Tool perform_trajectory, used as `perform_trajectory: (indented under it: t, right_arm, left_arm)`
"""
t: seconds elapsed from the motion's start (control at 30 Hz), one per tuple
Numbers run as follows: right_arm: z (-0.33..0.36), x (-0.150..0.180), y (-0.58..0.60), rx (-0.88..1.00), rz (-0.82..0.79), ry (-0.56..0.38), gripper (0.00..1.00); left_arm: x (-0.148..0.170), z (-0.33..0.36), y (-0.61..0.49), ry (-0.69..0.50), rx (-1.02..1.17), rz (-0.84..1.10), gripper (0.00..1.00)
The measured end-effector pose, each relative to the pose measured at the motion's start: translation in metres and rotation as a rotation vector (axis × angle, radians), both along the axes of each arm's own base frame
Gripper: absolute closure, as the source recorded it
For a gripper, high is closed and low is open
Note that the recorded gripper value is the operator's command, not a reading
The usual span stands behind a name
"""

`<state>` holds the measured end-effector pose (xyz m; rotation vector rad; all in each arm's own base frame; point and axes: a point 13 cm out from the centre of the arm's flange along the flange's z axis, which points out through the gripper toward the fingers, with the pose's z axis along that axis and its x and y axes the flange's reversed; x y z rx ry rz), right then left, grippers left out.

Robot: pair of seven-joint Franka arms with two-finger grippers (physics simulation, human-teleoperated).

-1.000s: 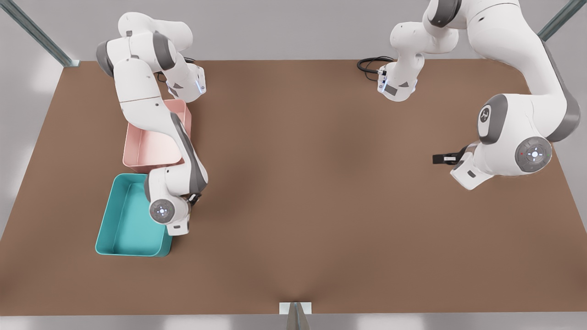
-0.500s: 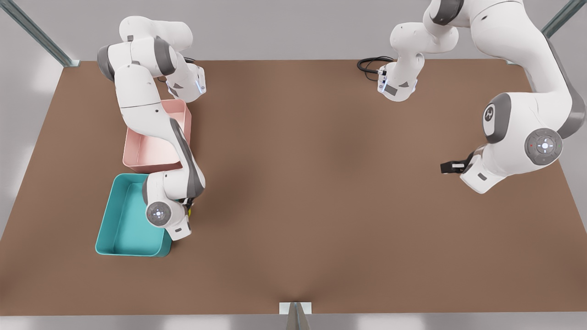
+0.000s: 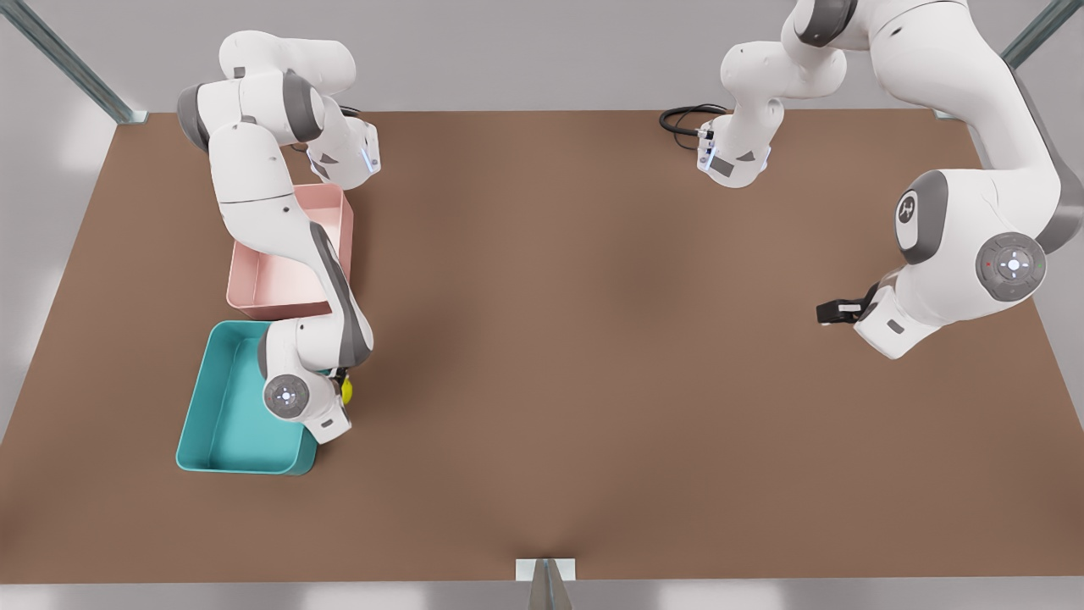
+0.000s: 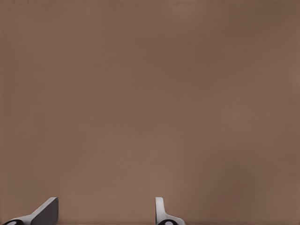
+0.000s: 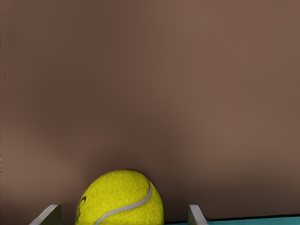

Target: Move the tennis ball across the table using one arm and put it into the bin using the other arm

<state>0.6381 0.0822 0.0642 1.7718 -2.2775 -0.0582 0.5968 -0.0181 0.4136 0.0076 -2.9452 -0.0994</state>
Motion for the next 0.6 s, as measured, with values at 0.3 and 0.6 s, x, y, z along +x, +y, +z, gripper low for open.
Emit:
perform_trajectory:
  t: [0.3,0.6]
  right_arm:
    - [-0.003,-0.008,0.002,0.014,0.038,0.027,0.00]
    - [-0.020,-0.016,-0.002,0.016,0.057,0.056,0.00]
  left_arm:
    - [0.001,0.001,0.001,-0.003,0.002,-0.004,0.00]
    - [0.001,0.001,0.002,-0.005,0.004,-0.007,0.00]
